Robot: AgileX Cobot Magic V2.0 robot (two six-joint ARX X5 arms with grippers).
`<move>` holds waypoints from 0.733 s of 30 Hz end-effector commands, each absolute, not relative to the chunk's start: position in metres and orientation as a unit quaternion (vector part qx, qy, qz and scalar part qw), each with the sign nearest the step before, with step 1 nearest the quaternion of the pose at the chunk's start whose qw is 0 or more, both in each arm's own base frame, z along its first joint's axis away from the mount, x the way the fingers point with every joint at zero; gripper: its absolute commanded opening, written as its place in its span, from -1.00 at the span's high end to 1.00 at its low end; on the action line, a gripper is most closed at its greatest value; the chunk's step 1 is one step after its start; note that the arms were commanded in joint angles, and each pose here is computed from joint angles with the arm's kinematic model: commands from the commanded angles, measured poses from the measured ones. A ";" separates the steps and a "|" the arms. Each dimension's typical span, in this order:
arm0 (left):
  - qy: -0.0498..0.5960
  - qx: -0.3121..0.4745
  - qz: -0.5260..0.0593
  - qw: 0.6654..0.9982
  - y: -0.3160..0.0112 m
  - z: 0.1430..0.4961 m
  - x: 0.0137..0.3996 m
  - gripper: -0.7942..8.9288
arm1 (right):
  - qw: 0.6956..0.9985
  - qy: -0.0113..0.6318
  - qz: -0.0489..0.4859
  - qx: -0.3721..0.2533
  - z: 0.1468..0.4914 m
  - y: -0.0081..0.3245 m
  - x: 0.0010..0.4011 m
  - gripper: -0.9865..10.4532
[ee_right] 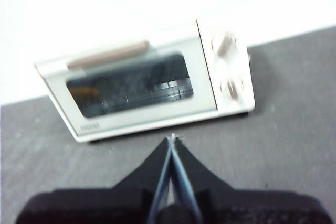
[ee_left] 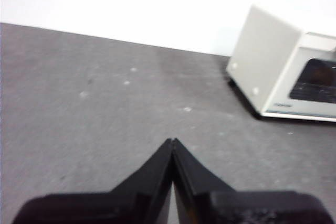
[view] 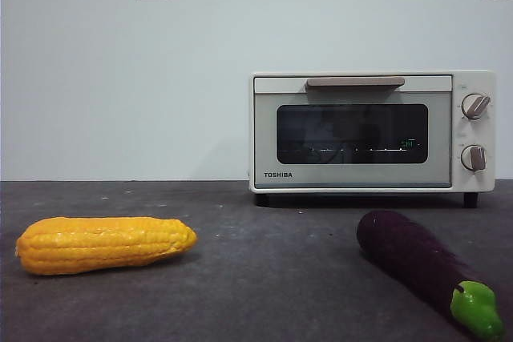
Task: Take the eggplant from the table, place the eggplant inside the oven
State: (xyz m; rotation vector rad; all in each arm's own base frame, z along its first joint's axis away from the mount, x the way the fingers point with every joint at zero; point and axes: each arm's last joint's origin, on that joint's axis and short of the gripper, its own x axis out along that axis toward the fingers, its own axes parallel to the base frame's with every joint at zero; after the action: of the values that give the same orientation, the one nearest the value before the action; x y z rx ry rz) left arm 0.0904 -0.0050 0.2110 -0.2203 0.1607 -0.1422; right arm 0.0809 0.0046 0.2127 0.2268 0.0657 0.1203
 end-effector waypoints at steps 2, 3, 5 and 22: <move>0.073 -0.114 -0.100 0.986 -0.007 0.235 0.093 0.85 | 0.991 0.035 0.057 0.118 0.234 0.004 0.077 0.83; 0.073 -0.114 -0.107 0.985 -0.007 0.243 0.094 0.85 | 0.991 0.038 0.057 0.117 0.240 0.004 0.077 0.83; 0.073 -0.111 -0.122 0.984 -0.008 0.258 0.098 0.85 | 0.991 0.045 0.056 0.114 0.252 0.004 0.076 0.83; 0.087 -0.068 -0.284 0.952 -0.022 0.379 0.140 0.85 | 0.994 0.089 0.062 0.009 0.391 0.005 0.077 0.83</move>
State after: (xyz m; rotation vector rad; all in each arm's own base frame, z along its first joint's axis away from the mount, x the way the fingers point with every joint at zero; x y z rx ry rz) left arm 0.1378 -0.0209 0.3751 -0.1817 0.1830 -0.5547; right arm 0.0773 0.0045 0.3836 0.0472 0.1838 0.1200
